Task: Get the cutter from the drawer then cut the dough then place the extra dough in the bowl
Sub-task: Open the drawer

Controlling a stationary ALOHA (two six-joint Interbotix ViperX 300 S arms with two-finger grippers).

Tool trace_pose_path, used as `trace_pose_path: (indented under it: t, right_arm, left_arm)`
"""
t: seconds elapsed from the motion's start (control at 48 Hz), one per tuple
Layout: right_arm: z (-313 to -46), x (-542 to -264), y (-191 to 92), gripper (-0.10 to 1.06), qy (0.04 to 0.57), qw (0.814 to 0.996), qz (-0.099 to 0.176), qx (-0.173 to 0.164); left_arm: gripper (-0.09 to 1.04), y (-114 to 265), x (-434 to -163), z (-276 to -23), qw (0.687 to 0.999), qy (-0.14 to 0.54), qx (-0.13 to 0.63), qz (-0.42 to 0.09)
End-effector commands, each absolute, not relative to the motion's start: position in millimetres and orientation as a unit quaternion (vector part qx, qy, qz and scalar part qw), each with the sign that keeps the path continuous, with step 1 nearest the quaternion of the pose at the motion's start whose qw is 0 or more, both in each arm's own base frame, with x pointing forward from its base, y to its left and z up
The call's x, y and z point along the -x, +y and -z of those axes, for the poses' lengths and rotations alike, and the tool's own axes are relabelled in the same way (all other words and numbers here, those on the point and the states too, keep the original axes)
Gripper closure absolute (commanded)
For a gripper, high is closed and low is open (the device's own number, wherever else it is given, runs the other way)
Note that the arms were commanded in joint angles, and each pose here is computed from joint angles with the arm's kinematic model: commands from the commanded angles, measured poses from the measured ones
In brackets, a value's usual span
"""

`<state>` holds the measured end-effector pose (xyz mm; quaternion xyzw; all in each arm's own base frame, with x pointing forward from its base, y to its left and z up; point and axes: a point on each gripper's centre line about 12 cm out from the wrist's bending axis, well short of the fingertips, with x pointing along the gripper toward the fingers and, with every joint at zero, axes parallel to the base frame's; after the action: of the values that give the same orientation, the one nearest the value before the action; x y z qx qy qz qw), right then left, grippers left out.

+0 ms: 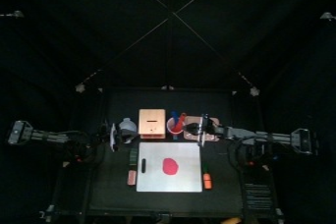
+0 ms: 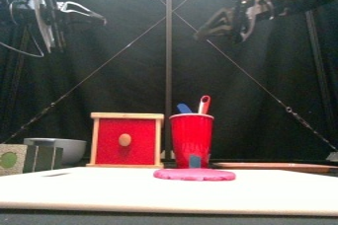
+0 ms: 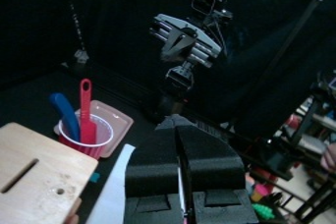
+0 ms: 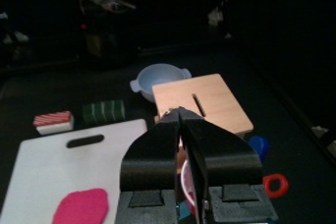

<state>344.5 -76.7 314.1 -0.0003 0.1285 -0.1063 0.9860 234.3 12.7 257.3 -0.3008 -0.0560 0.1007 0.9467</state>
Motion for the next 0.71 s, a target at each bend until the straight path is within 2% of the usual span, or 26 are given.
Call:
trace_pose_path:
  t: [0.021,0.167,0.375,0.542,0.708]
  right_arm:
    - [-338,-381,-84,0.92,0.138,0.985,0.105,0.007]
    - [-327,-420,-97,0.92,0.214,0.971,0.108,0.022]
    - [-285,-465,-117,0.92,0.300,0.947,0.112,0.028]
    - [-259,-488,-126,0.92,0.335,0.935,0.107,0.035]
    - [-243,-498,-135,0.92,0.370,0.922,0.110,0.021]
  left_arm:
    - [0.94,13,-242,-245,0.908,-0.049,0.389,-0.147]
    - [0.94,9,-248,-222,0.874,-0.032,0.439,-0.203]
    - [0.94,-1,-268,-196,0.842,-0.001,0.466,-0.271]
    - [0.92,-9,-286,-182,0.835,0.028,0.470,-0.283]
    - [0.91,-7,-290,-172,0.815,0.033,0.494,-0.300]
